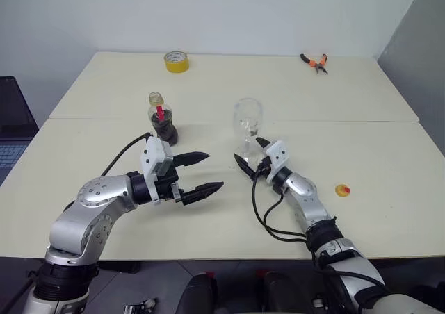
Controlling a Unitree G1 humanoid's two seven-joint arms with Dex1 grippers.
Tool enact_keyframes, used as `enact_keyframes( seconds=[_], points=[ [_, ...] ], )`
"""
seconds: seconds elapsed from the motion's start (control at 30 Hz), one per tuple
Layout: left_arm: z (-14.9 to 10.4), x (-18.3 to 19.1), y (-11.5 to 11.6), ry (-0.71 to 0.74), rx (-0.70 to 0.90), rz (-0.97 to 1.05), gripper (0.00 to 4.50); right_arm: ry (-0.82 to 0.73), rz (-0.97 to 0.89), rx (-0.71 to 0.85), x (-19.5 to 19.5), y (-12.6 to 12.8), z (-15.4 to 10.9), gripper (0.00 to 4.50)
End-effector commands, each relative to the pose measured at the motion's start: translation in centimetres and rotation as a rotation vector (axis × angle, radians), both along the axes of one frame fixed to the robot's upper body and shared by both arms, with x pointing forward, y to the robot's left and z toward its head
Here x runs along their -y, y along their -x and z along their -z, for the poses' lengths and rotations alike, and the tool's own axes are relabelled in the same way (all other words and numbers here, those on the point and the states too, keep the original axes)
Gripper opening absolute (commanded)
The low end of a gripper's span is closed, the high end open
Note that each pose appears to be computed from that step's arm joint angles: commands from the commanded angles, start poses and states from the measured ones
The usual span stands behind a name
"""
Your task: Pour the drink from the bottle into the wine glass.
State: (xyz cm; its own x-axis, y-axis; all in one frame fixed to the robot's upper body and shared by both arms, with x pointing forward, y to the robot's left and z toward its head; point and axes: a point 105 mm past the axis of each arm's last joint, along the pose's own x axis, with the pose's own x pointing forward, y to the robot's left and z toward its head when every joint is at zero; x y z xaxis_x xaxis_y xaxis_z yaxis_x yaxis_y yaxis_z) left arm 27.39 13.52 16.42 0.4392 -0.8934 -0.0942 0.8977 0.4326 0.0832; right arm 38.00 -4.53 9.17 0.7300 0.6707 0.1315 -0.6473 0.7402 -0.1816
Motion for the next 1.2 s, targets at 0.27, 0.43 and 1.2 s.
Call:
enact_keyframes(
  seconds=[0.27,0.43,1.2],
  points=[
    [-0.4,-0.6,-0.6,0.045,0.028,-0.083,4.50,0.001,-0.064,0.012,2.8,4.0,-3.3,4.46],
    [0.7,-2.0,-1.2,0.029,0.034,-0.206,4.50,0.033,-0.054,-0.027,4.4,7.6,-4.6,4.46],
    [3.3,-8.3,-8.6,0.049,0.178,-1.016,4.50,0.051,-0.396,-0.036,2.8,15.8,-12.8,4.46]
  ],
)
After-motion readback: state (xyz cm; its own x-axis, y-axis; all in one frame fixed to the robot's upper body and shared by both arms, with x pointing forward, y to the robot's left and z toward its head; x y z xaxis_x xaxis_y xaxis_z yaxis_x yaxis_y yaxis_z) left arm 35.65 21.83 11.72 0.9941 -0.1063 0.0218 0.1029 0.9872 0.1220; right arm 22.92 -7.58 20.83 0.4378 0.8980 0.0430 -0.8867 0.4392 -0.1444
